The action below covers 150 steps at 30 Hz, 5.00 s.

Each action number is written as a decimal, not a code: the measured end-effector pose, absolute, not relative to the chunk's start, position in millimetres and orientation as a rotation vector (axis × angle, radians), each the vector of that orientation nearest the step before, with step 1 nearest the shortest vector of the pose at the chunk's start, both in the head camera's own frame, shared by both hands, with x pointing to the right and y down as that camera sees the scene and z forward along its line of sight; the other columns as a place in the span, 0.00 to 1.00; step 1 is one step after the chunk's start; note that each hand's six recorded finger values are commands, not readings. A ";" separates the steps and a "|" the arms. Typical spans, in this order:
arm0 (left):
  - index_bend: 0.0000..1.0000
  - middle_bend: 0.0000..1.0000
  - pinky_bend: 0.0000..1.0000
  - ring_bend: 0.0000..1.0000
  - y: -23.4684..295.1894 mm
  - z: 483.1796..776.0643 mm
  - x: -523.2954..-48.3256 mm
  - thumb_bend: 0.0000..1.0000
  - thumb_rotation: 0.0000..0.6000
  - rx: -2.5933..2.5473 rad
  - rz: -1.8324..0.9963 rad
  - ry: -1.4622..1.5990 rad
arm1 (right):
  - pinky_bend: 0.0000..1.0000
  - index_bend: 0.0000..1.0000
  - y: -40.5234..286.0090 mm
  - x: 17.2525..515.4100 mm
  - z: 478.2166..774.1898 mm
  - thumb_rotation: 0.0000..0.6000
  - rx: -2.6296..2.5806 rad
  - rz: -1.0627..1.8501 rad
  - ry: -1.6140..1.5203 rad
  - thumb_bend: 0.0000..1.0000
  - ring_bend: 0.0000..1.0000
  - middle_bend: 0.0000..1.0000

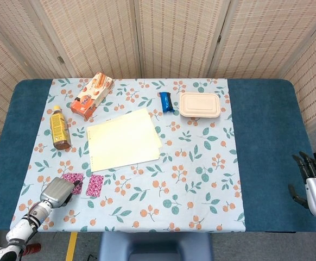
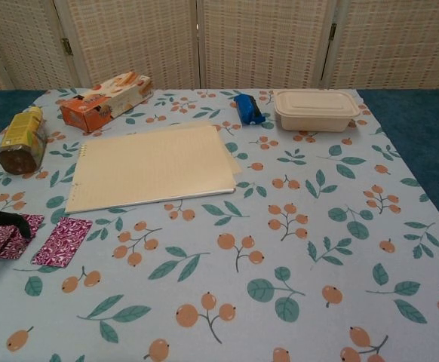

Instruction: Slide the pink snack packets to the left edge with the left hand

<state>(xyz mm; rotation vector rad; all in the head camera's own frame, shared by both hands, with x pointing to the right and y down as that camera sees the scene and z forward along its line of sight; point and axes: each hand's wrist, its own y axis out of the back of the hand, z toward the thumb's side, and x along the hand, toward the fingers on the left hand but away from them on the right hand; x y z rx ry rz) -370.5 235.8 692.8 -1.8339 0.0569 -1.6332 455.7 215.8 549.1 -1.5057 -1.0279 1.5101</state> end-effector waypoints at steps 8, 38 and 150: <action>0.25 0.99 0.91 0.89 236.5 688.9 -381.6 0.70 1.00 -1.832 -1.657 0.093 | 0.00 0.10 215.2 453.5 548.5 1.00 -1.506 1.505 -1.025 0.39 0.12 0.10; 0.25 0.99 0.91 0.89 238.1 685.5 -416.7 0.70 1.00 -1.810 -1.768 0.178 | 0.00 0.10 214.3 453.6 551.3 1.00 -1.515 1.507 -1.021 0.39 0.13 0.10; 0.20 0.99 0.91 0.88 234.3 675.4 -420.8 0.65 1.00 -1.802 -1.793 0.268 | 0.00 0.10 218.0 460.8 547.5 1.00 -1.510 1.512 -1.038 0.39 0.13 0.10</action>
